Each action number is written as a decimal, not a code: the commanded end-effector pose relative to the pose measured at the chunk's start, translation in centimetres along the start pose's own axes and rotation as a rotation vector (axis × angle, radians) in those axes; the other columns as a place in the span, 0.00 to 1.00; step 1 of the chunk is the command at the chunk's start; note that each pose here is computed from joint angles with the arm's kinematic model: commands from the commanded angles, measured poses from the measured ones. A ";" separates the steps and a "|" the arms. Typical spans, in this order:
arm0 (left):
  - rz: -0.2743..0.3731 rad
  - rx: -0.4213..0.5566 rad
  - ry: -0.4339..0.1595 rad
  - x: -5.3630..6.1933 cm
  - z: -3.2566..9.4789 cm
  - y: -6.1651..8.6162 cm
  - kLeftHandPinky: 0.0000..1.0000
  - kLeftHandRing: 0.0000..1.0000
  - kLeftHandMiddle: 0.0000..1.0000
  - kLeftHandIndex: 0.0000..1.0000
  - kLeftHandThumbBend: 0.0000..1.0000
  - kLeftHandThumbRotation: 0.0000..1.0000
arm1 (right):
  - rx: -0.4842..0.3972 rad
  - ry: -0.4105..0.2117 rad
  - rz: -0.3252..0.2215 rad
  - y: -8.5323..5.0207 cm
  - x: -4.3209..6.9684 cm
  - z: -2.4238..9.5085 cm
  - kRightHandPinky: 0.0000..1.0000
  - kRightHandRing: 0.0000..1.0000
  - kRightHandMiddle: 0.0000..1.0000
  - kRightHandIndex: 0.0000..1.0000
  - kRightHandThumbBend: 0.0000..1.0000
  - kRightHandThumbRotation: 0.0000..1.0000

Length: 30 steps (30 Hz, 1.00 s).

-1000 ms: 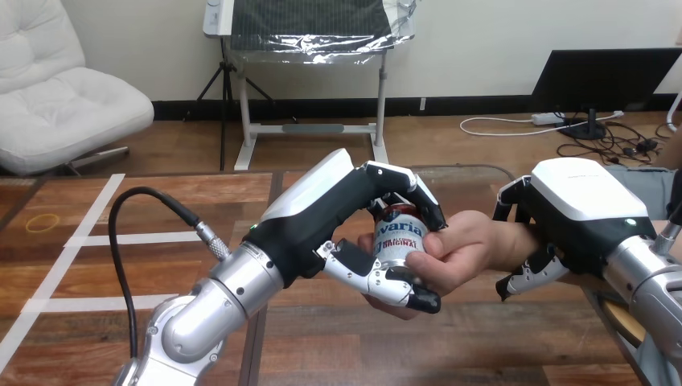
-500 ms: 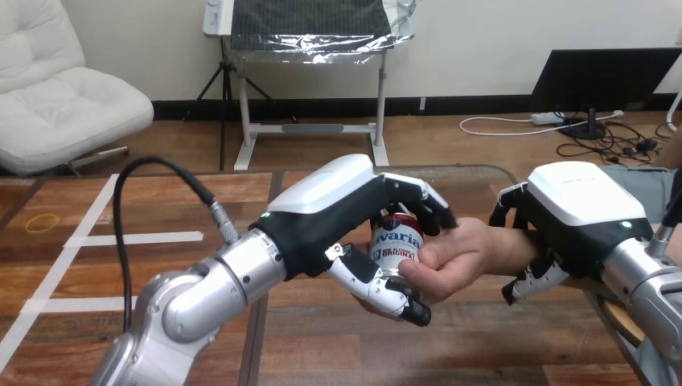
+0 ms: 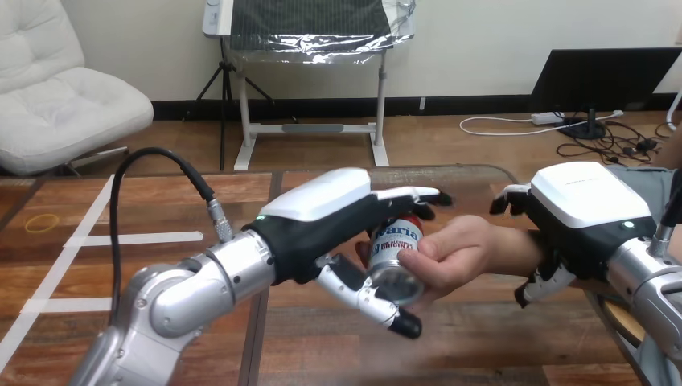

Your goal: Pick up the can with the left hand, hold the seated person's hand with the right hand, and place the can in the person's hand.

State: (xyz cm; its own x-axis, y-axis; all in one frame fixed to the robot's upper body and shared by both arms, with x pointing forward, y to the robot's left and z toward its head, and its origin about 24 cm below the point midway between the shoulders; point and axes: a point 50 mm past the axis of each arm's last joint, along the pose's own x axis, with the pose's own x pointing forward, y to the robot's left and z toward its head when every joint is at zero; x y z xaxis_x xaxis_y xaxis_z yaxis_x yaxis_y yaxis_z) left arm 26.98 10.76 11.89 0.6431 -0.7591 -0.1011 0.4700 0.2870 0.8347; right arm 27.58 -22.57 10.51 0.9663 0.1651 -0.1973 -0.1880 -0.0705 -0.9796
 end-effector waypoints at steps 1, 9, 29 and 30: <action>-0.023 0.071 0.009 -0.1 -0.1 1.3 0.99 1.00 1.00 1.00 0.98 0.38 | -0.067 0.045 -0.079 -2.6 0.2 -0.8 0.76 0.85 0.86 0.82 0.88 0.06; -0.042 0.072 0.025 -0.5 -0.7 1.4 1.00 1.00 1.00 1.00 1.00 0.40 | -0.083 0.062 -0.058 -2.5 0.1 -0.7 0.80 0.89 0.89 0.84 0.88 0.10; -0.016 0.036 0.089 -2.5 -2.9 2.0 1.00 1.00 1.00 1.00 0.93 0.42 | -0.092 0.093 -0.024 -2.5 -0.6 -0.8 0.82 0.89 0.91 0.86 0.87 0.15; -0.013 0.035 0.092 -2.6 -3.0 2.0 1.00 1.00 1.00 1.00 0.93 0.42 | -0.092 0.095 -0.024 -2.5 -0.6 -0.8 0.82 0.89 0.91 0.86 0.87 0.15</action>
State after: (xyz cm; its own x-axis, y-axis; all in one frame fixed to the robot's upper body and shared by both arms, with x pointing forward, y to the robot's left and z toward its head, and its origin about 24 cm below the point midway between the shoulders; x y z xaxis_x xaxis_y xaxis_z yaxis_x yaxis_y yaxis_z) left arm 27.33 13.49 11.05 0.6425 -0.7359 -0.2135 0.5141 0.2074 0.8323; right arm 27.43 -23.04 10.88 0.9662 0.0842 -0.2438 -0.2317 -0.1317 -0.9638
